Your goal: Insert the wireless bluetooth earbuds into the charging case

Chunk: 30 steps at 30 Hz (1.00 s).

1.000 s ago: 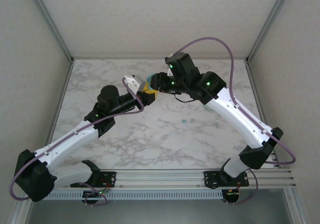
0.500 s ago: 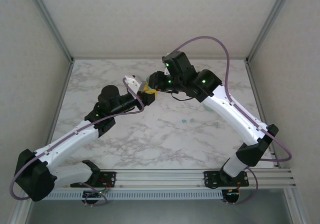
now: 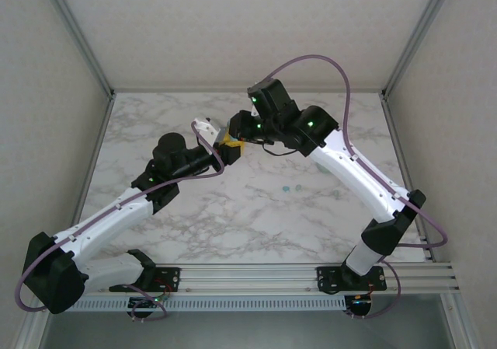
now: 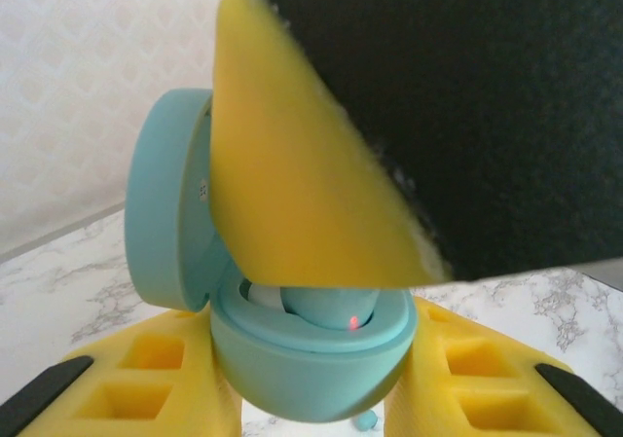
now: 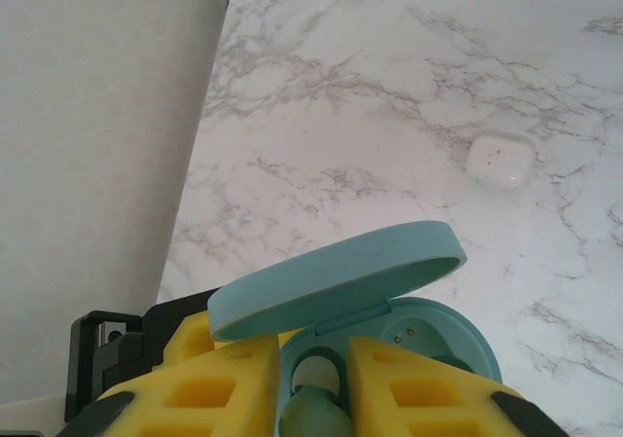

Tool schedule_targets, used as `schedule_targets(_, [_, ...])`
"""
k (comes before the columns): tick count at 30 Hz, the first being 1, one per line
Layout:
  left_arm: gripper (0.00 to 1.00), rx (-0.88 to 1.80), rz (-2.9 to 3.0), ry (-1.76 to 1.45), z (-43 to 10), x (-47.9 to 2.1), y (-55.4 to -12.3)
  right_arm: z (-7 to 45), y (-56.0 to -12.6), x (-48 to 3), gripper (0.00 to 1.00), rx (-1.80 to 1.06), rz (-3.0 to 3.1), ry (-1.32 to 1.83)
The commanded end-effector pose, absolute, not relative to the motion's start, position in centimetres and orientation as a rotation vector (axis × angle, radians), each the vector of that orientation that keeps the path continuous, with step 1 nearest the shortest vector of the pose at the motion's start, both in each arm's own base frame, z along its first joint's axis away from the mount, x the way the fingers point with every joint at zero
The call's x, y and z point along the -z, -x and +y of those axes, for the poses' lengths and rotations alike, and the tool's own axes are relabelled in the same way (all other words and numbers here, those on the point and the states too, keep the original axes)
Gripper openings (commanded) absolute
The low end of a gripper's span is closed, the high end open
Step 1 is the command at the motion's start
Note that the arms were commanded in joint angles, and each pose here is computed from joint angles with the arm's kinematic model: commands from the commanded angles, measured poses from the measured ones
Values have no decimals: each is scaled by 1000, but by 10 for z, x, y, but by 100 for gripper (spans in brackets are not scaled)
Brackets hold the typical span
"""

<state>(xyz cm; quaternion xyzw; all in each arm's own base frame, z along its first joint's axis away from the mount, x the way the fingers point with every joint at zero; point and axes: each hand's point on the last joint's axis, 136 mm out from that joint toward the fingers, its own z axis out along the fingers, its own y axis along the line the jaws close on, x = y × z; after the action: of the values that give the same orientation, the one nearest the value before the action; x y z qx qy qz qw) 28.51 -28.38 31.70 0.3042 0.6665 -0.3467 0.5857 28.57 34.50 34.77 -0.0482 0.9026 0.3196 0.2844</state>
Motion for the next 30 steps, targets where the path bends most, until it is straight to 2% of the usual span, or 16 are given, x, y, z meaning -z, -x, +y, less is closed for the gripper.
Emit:
schedule_targets(1, [26, 807, 1477, -713, -287, -338, -283, 349, -277, -344, 23, -834, 2442, 165])
schedule_targets(10, [26, 804, 1482, -721, -288, -336, -283, 346, -275, -345, 18, -815, 2440, 204])
schedule_targets(30, [27, 711, 1416, -936, -288, -323, -262, 336, -246, -357, 18, -879, 2497, 457])
